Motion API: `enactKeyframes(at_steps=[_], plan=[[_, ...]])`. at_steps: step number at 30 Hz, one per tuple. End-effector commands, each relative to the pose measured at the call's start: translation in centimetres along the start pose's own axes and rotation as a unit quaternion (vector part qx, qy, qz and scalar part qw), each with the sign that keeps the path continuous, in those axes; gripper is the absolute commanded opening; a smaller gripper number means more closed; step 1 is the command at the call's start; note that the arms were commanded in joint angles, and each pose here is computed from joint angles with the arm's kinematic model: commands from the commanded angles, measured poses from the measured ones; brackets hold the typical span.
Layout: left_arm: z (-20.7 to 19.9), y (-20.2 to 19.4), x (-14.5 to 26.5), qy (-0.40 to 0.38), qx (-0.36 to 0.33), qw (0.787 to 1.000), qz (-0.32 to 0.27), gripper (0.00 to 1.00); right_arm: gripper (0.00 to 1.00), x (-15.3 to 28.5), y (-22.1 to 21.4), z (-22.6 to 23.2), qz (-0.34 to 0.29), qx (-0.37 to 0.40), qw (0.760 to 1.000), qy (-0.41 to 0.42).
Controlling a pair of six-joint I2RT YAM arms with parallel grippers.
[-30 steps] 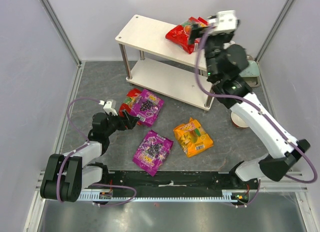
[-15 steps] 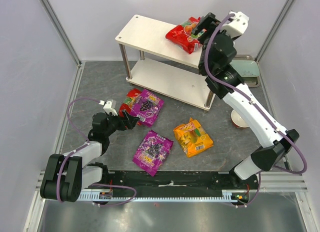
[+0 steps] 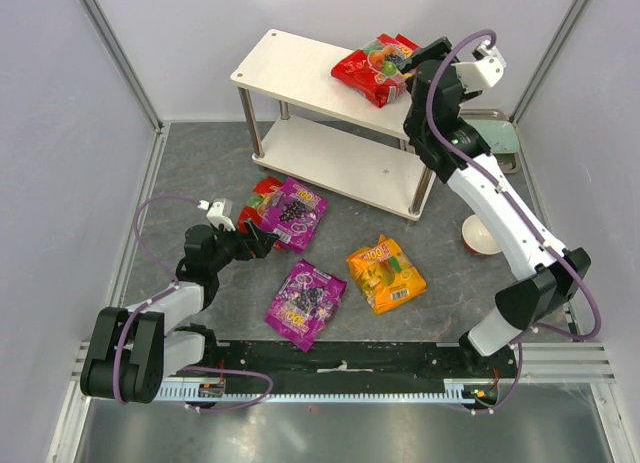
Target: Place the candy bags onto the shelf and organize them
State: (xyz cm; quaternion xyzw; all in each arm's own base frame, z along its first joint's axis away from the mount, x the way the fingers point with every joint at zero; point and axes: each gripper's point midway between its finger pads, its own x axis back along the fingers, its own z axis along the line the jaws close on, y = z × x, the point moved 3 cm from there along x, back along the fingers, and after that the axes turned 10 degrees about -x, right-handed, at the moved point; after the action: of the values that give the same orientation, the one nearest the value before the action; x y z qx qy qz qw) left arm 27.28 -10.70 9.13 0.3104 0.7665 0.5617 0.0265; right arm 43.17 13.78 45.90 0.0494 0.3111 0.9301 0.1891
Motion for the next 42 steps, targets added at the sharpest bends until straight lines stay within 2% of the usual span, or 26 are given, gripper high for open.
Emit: enactKeyframes(at_steps=[1,10,13,14,18,19,27,34,42], plan=[[-0.7,2.0,-0.4,-0.021,-0.021,0.999,-0.028,0.97,0.81,-2.0,-1.8,-1.6,0.041,-0.059,0.997,-0.019],[-0.7,2.0,-0.4,-0.02,-0.022,0.999,-0.028,0.97,0.82,-2.9,-4.3,-1.7,0.075,-0.046,0.996,-0.013],[-0.7,2.0,-0.4,-0.021,-0.022,0.999,-0.027,0.97,0.8,-3.2,-4.7,-2.0,0.079,-0.044,0.996,-0.017],[-0.7,2.0,-0.4,-0.02,-0.022,0.999,-0.028,0.97,0.78,-3.1,-4.9,-2.0,0.08,-0.042,0.996,-0.018],[-0.7,2.0,-0.4,-0.02,-0.022,0.999,-0.028,0.97,0.59,-3.3,-5.0,-2.1,0.084,-0.043,0.995,-0.018],[-0.7,2.0,-0.4,-0.02,-0.022,0.999,-0.028,0.97,0.51,-3.4,-5.1,-2.2,0.087,-0.042,0.995,-0.017],[-0.7,2.0,-0.4,-0.02,-0.022,0.999,-0.028,0.97,0.22,-3.9,-4.0,-2.5,0.093,-0.02,0.995,-0.007],[-0.7,2.0,-0.4,-0.021,-0.021,0.999,-0.027,0.97,0.19,-4.2,-2.0,-0.2,0.131,0.013,0.988,0.079],[-0.7,2.0,-0.4,-0.021,-0.022,0.999,-0.028,0.97,0.11,-4.4,-4.2,2.1,0.21,0.05,0.963,0.164]])
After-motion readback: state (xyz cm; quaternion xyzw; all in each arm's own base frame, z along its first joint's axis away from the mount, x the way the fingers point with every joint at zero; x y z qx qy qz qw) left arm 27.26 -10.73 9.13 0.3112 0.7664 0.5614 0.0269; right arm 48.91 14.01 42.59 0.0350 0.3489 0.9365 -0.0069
